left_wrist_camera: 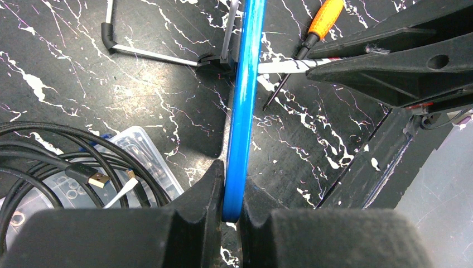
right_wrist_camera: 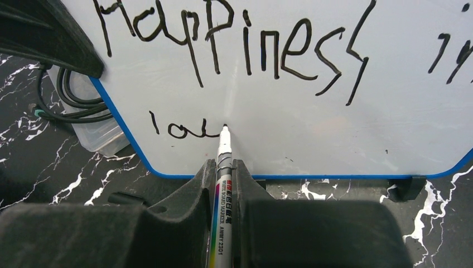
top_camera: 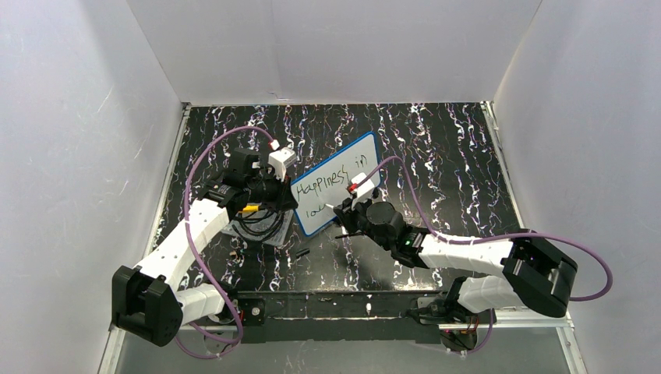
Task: Write a sentence on the whiteboard
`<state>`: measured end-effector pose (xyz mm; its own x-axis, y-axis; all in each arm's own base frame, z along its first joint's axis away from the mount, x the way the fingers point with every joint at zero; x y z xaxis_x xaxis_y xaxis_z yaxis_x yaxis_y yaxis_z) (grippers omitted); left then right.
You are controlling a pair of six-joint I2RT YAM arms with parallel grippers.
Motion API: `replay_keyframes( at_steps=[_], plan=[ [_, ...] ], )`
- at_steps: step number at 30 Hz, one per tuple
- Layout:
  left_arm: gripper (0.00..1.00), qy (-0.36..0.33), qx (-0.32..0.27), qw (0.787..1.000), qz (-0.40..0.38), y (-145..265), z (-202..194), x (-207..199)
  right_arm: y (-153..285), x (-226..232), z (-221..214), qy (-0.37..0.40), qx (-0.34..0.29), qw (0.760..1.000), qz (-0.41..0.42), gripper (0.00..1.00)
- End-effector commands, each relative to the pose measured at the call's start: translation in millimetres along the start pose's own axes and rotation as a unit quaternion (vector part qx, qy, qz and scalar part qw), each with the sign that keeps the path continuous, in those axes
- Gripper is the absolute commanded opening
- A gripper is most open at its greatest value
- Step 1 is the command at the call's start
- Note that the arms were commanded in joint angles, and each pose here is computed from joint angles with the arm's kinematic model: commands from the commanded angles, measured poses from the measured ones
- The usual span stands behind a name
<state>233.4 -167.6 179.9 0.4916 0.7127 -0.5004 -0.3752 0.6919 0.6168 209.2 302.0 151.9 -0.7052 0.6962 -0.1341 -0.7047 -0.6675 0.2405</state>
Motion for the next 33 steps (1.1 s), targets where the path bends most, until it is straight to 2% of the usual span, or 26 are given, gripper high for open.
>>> replay_keyframes(
  at_steps=[1,15,33],
  plan=[
    [0.00,-0.009,-0.015,1.000,-0.019,8,8,-12,0,-9,50,-0.013,-0.077,0.997,-0.020,0.01],
    [0.00,-0.009,-0.016,1.000,-0.018,9,8,-12,-4,-1,10,-0.020,-0.022,1.000,-0.008,0.01],
    [0.00,-0.009,-0.017,1.000,-0.019,9,8,-13,-5,-4,-3,-0.019,0.006,1.000,-0.025,0.01]
  ],
)
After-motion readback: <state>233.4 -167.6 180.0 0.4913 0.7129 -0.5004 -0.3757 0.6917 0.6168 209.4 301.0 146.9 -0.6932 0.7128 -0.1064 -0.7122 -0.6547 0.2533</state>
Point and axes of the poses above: each gripper's point midway between its finger pads, its own y axis back along the fingers, its own x axis along the line the jaws close on, z = x × y, the point moved 3 cm from there along y, back along the fingers, and after that the axes turned 15 degrees about y, right-handed, at the moved point
